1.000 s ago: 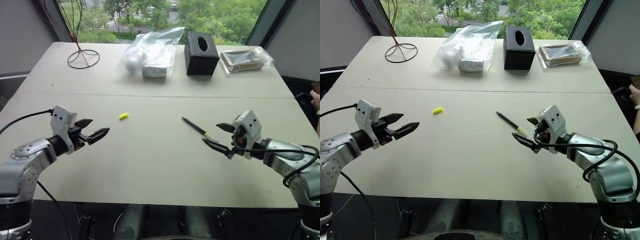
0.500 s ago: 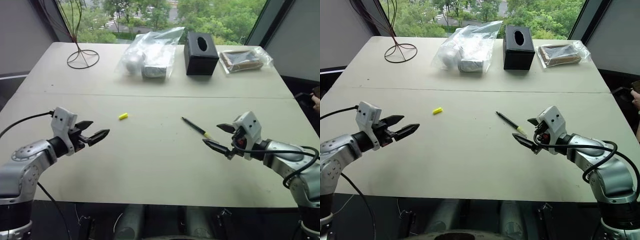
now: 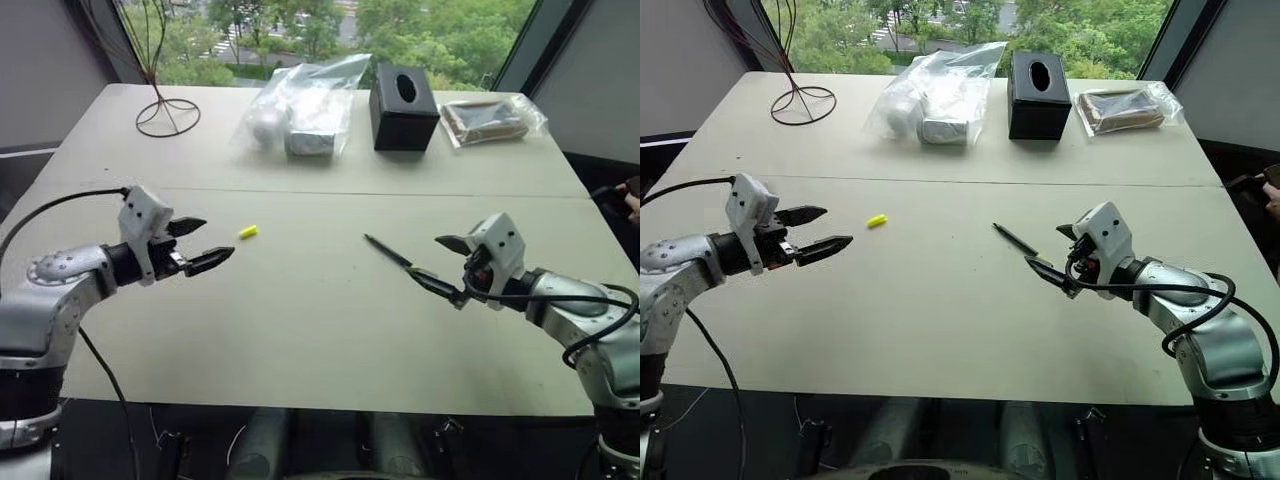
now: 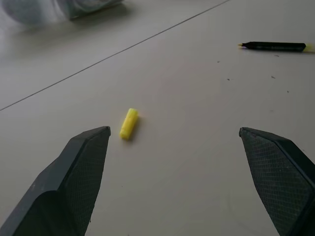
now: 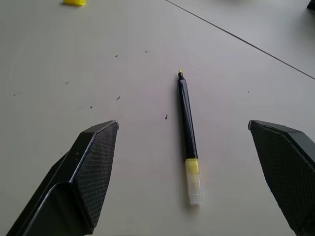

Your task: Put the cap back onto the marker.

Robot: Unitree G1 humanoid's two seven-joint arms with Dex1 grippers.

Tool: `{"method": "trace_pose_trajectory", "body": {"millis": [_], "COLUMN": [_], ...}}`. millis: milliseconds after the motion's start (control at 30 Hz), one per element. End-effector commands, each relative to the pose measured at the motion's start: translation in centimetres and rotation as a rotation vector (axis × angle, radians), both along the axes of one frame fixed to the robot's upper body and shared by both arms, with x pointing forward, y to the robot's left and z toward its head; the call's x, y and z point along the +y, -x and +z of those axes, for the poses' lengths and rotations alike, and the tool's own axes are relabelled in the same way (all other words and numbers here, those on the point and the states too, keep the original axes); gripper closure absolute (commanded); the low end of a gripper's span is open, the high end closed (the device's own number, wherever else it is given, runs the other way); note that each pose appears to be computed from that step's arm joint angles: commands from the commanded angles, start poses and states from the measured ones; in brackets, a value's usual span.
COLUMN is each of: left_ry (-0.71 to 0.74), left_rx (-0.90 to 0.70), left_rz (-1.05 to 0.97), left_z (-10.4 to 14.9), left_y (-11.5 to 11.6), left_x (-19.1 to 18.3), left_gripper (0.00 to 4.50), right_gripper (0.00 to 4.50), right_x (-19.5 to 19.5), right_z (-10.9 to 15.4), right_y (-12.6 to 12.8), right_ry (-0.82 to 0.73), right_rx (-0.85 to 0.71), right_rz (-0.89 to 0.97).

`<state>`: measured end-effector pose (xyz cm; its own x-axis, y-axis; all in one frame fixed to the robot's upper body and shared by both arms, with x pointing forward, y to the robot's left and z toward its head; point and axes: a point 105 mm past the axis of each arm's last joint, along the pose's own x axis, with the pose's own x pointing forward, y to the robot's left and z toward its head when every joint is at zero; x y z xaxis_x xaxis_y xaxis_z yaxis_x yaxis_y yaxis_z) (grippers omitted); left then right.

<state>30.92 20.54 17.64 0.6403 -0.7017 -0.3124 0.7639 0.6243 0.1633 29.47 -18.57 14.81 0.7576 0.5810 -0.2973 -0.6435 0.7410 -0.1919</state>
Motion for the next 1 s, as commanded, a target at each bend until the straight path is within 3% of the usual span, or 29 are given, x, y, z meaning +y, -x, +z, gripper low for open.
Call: {"method": "trace_pose_trajectory", "body": {"millis": [33,233,400,667,1000], "left_ry": [-0.082,-0.154,-0.142,-0.119,-0.094], "left_rx": [-0.025,-0.065,-0.082,-0.081,-0.078], "left_rz": [-0.165,-0.335,-0.411,-0.430,-0.378], "left_z": [1.0,2.1,2.2,1.8,1.4], "left_y": [0.1,-0.7,-1.6,-1.6,-1.4], "left_x": [-1.4,-3.1,-4.9,-5.8,-5.1], "left_gripper": [0.11,0.11,0.11,0.11,0.11], "right_gripper": [0.12,0.12,0.12,0.12,0.12], "right_x": [0.3,0.6,2.2,4.3,3.9], "right_z": [0.9,0.8,-0.7,-3.1,-4.1], "right_y": [-0.3,-0.8,-2.8,-5.6,-5.9], "right_ry": [-0.003,-0.046,-0.071,-0.033,-0.068], "right_rx": [-0.048,-0.062,-0.072,-0.029,0.061], "right_rz": [0.001,-0.030,-0.020,0.026,0.090]}}
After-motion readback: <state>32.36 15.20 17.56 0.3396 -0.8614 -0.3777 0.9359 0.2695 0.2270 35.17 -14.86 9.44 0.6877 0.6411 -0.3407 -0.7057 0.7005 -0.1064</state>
